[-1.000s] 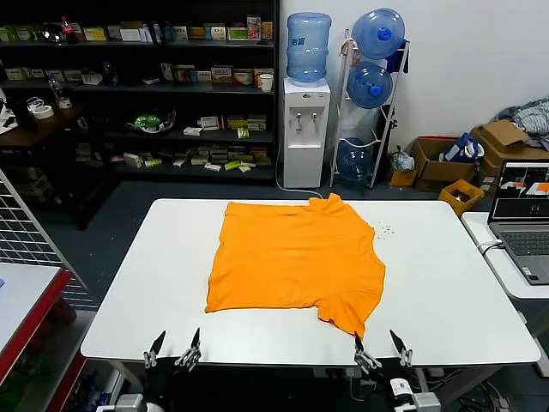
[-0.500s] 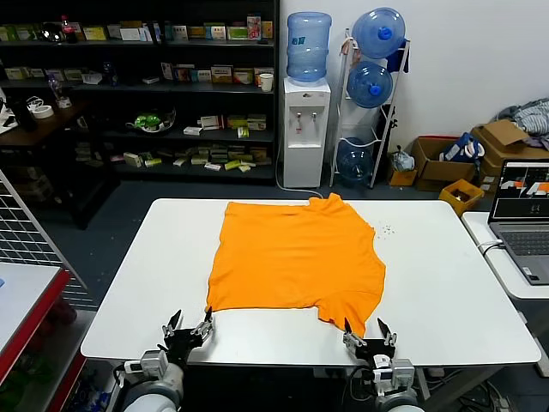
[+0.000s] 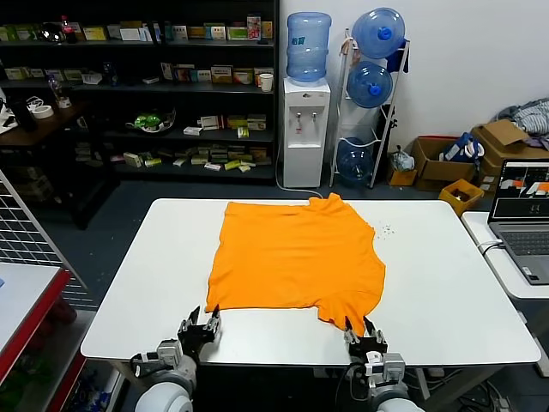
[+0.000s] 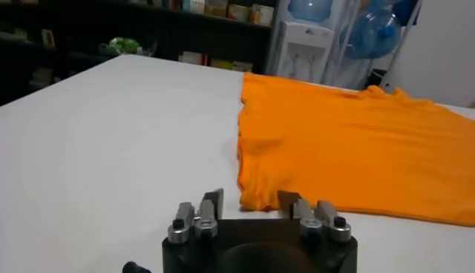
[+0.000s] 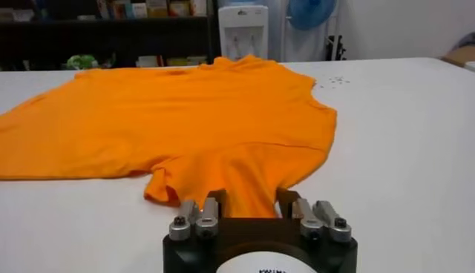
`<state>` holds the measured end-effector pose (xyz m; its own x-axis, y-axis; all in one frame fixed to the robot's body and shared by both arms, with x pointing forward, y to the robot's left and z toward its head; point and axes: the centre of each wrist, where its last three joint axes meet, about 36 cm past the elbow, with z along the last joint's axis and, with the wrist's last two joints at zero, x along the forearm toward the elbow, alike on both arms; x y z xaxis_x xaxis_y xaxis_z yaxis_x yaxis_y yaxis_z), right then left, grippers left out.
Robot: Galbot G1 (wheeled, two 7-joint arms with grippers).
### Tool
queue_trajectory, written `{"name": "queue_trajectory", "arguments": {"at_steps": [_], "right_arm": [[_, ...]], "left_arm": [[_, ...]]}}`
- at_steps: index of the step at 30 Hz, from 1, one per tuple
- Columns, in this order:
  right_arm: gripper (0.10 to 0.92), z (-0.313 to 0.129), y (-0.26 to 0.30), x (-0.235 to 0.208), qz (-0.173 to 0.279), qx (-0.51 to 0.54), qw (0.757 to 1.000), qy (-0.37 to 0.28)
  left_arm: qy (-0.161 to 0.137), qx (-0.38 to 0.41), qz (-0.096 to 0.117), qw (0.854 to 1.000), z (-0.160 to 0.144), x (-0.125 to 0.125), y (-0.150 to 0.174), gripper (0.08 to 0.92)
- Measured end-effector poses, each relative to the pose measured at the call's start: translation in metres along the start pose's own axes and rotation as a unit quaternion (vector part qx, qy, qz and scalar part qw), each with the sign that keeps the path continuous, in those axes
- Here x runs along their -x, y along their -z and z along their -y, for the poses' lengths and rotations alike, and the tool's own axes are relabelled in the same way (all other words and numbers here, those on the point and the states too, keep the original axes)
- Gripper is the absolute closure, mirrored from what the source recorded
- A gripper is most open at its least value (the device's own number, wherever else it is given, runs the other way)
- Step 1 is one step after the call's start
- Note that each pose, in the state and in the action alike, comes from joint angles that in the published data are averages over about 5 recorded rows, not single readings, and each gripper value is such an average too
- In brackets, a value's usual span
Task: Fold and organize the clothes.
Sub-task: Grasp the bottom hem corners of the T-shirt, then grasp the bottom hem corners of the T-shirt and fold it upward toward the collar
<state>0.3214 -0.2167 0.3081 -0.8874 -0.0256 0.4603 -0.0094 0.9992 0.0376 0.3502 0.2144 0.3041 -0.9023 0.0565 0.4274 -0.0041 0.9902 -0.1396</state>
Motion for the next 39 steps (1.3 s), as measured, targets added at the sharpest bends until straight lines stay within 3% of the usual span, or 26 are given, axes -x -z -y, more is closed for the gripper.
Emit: {"name": "queue_trajectory", "arguments": {"at_steps": [8,13,21,33,39], "right_arm": [[0.883,0.003,0.003,-0.008,0.004,-0.001,1.000,-0.008],[0.898,0.007,0.006,-0.020,0.004,-0.002,1.000,-0.012],[0.898,0.015,0.009,-0.057,0.000,-0.010,1.000,-0.018],[0.898,0.016,0.004,-0.118,-0.005,-0.019,1.000,-0.021],[0.898,0.017,0.015,-0.121,0.018,-0.017,0.999,-0.030]], "left_arm": [[0.001,-0.005,-0.002,1.000,0.004,0.000,0.001,0.783],[0.004,-0.009,-0.001,1.000,0.005,-0.004,0.004,0.900],[0.005,-0.016,0.001,1.000,0.003,-0.029,0.014,0.909],[-0.013,-0.027,-0.011,0.999,0.013,-0.100,0.010,0.909],[-0.026,-0.039,0.003,0.999,0.019,-0.118,0.018,0.909]]}}
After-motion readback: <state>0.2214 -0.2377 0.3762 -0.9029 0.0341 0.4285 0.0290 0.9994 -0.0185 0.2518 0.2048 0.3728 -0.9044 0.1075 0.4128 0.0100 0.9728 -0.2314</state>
